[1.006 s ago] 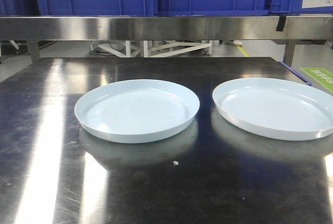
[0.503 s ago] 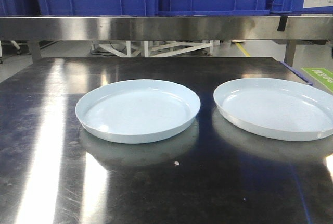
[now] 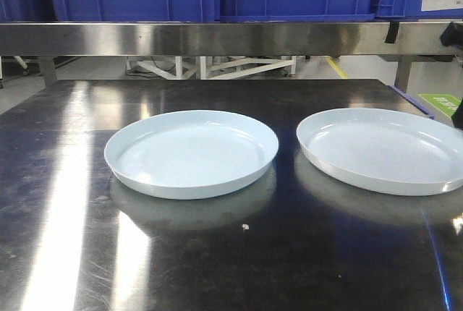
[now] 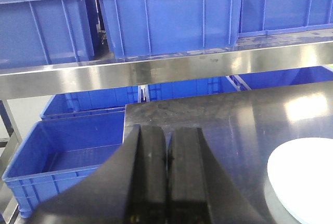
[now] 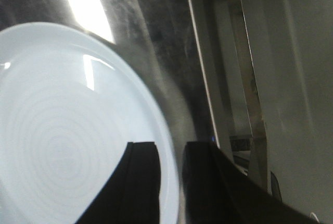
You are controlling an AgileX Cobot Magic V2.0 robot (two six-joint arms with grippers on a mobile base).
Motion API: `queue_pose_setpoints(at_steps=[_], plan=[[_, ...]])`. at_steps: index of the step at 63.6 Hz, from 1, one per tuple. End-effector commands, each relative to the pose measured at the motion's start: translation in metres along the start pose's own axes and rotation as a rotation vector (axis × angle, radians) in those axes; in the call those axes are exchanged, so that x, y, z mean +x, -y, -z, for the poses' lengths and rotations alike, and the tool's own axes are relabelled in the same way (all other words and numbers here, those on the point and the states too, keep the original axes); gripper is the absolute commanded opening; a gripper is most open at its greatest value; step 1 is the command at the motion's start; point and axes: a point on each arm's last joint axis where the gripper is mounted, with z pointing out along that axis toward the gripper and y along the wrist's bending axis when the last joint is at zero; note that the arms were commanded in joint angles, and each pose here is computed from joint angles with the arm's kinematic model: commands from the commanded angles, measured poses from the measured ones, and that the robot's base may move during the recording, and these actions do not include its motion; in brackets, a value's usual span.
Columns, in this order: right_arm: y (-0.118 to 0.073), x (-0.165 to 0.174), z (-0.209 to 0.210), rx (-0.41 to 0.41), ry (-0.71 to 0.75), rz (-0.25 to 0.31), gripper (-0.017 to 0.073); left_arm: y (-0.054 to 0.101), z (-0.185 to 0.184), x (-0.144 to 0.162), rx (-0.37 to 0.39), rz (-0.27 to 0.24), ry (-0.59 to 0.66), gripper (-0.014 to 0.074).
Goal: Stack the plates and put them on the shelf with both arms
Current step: 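Grip the rim of the other pale blue plate with the right gripper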
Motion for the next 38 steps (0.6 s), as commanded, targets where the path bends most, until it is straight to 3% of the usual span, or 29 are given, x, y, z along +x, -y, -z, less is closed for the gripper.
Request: queue_pose_setpoints(at_steps=[1,38], plan=[[-0.006,-0.009,0.015,-0.024,0.066,0.018,0.0278,-0.001,0.001,-0.018,-0.009,0.012,0.112,0.0083],[-0.006,-0.008,0.003,-0.021,0.037,0.016,0.0307,-0.001,0.001,-0.018,-0.009,0.012,0.112,0.0083]])
